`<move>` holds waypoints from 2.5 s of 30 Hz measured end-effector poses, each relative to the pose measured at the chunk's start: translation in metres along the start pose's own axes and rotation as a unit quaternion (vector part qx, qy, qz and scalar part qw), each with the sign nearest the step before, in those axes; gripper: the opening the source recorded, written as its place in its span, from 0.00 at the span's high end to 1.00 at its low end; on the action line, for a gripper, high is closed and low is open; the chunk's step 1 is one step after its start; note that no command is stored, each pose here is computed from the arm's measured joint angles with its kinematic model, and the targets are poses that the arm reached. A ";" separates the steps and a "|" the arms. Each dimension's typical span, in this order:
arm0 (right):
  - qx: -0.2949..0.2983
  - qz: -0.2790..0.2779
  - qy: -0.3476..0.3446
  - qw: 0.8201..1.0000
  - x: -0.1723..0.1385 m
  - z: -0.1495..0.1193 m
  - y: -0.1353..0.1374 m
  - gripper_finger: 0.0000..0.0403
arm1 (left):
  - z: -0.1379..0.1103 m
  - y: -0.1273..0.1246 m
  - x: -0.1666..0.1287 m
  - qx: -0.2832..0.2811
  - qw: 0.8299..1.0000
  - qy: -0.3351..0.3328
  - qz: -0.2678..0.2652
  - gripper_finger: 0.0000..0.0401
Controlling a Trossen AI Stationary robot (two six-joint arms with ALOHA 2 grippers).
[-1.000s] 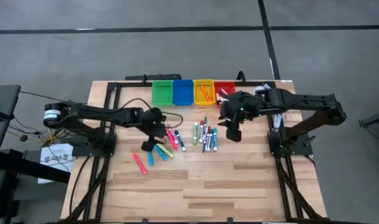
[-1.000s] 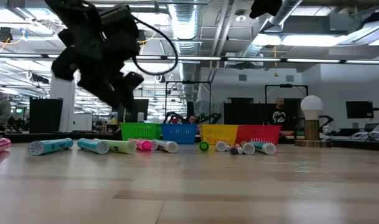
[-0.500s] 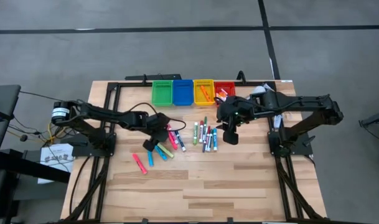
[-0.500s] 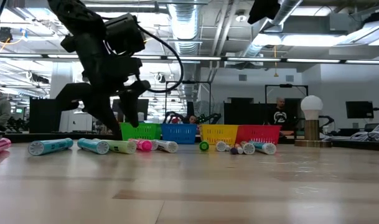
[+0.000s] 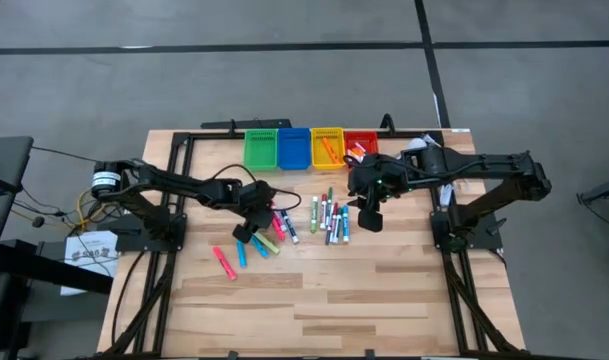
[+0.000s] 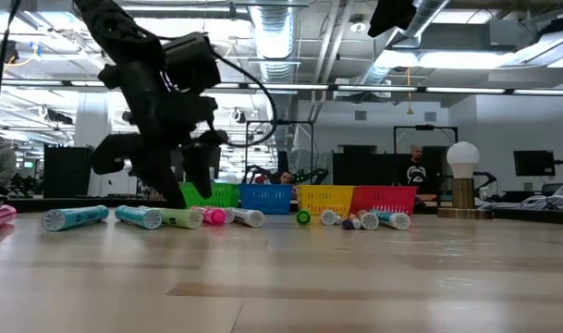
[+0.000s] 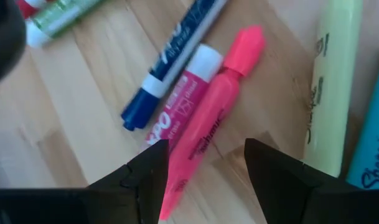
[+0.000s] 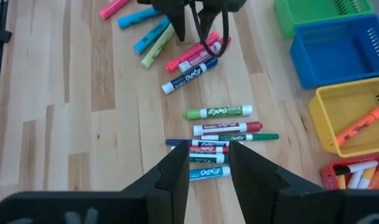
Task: Pick & Place Markers
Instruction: Put the right pink highlighter into the yellow basket
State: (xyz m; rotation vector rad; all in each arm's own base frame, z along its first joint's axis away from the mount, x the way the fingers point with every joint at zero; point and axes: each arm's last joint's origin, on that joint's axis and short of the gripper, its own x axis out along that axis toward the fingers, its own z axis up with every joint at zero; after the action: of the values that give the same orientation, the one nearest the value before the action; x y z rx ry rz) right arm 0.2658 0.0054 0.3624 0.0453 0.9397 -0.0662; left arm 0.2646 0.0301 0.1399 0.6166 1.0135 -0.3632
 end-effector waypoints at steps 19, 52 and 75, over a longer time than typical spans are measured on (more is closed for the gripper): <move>0.005 -0.001 0.012 1.000 0.000 -0.002 0.000 0.75 | 0.000 -0.001 0.006 -0.004 1.000 -0.003 -0.011 0.48; 0.005 0.001 0.012 1.000 0.000 -0.002 0.002 0.75 | 0.006 -0.011 0.019 -0.015 0.998 -0.029 -0.054 0.62; 0.005 0.001 0.011 1.000 0.000 -0.002 0.002 0.75 | 0.012 -0.016 0.016 -0.047 0.998 -0.017 -0.036 0.81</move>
State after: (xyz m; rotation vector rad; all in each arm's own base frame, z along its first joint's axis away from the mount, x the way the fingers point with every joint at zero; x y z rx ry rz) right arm 0.2638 0.0073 0.3612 0.0560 0.9623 -0.0679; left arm 0.2720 0.0104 0.1253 0.4883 1.0155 -0.3866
